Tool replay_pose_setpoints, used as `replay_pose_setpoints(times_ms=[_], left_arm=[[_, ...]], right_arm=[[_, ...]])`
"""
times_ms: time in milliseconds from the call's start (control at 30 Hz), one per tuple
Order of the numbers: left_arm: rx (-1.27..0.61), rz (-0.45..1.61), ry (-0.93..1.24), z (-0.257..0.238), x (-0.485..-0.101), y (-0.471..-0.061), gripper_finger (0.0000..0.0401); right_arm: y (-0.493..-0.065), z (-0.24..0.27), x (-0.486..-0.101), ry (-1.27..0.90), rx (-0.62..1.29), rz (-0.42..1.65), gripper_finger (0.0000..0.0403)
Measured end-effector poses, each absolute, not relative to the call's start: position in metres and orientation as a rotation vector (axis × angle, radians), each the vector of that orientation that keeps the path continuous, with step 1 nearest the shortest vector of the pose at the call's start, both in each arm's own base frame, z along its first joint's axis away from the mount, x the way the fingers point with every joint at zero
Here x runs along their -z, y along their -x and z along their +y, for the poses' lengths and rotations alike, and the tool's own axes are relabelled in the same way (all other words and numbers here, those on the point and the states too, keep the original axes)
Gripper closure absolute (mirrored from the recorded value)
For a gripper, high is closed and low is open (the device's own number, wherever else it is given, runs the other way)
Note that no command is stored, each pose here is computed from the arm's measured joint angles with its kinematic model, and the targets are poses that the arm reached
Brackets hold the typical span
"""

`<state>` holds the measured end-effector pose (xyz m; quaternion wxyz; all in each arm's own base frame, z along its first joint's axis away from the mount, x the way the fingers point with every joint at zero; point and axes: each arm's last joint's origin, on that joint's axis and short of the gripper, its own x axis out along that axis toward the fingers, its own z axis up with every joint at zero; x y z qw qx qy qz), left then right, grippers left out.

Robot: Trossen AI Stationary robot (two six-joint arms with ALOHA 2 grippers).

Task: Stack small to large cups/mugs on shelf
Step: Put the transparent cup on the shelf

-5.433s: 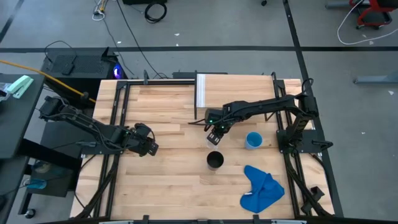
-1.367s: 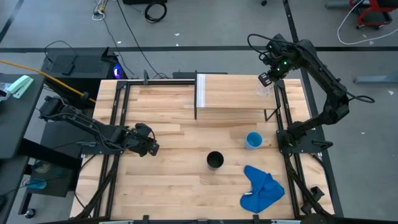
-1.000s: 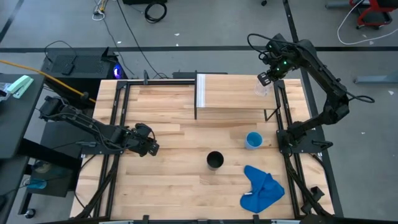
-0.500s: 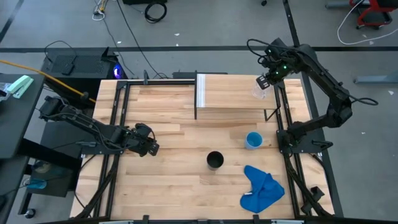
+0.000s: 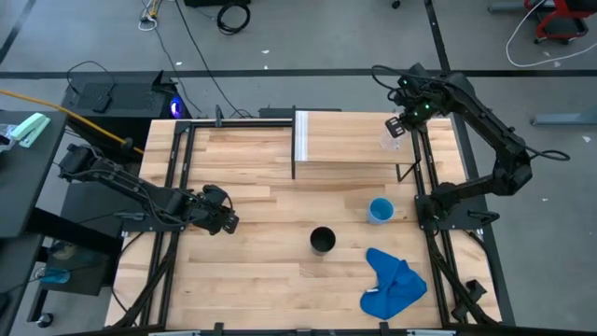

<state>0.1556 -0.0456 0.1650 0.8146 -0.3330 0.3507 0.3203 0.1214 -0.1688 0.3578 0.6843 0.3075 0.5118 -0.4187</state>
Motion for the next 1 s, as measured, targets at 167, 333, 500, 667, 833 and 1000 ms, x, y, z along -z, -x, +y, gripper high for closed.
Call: replay_pose_setpoints(times_ms=[167, 333, 500, 667, 833, 1000], left_arm=[[-0.684, 0.748, 0.711, -0.0456, -0.165, -0.1557, 0.0349], [-0.684, 0.748, 0.711, -0.0456, -0.165, -0.1557, 0.0348], [-0.684, 0.748, 0.71, -0.0456, -0.1649, -0.1556, 0.0341], [-0.684, 0.748, 0.711, -0.0456, -0.1649, -0.1556, 0.0341], [-0.683, 0.748, 0.711, -0.0456, -0.1651, -0.1557, 0.0349], [-0.683, 0.748, 0.71, -0.0456, -0.1649, -0.1556, 0.0348]], right_arm=[[-0.1236, -0.1722, -0.3557, -0.691, 0.951, 1.151, 0.0403], [-0.1271, -0.1774, -0.3509, -0.696, 0.951, 1.178, 0.0403], [-0.1277, -0.1788, -0.3505, -0.682, 0.957, 1.179, 0.0402], [-0.1277, -0.1787, -0.3505, -0.681, 0.956, 1.18, 0.04], [-0.1276, -0.1786, -0.3504, -0.677, 0.952, 1.184, 0.0385], [-0.1274, -0.1783, -0.3503, -0.679, 0.953, 1.187, 0.0365]])
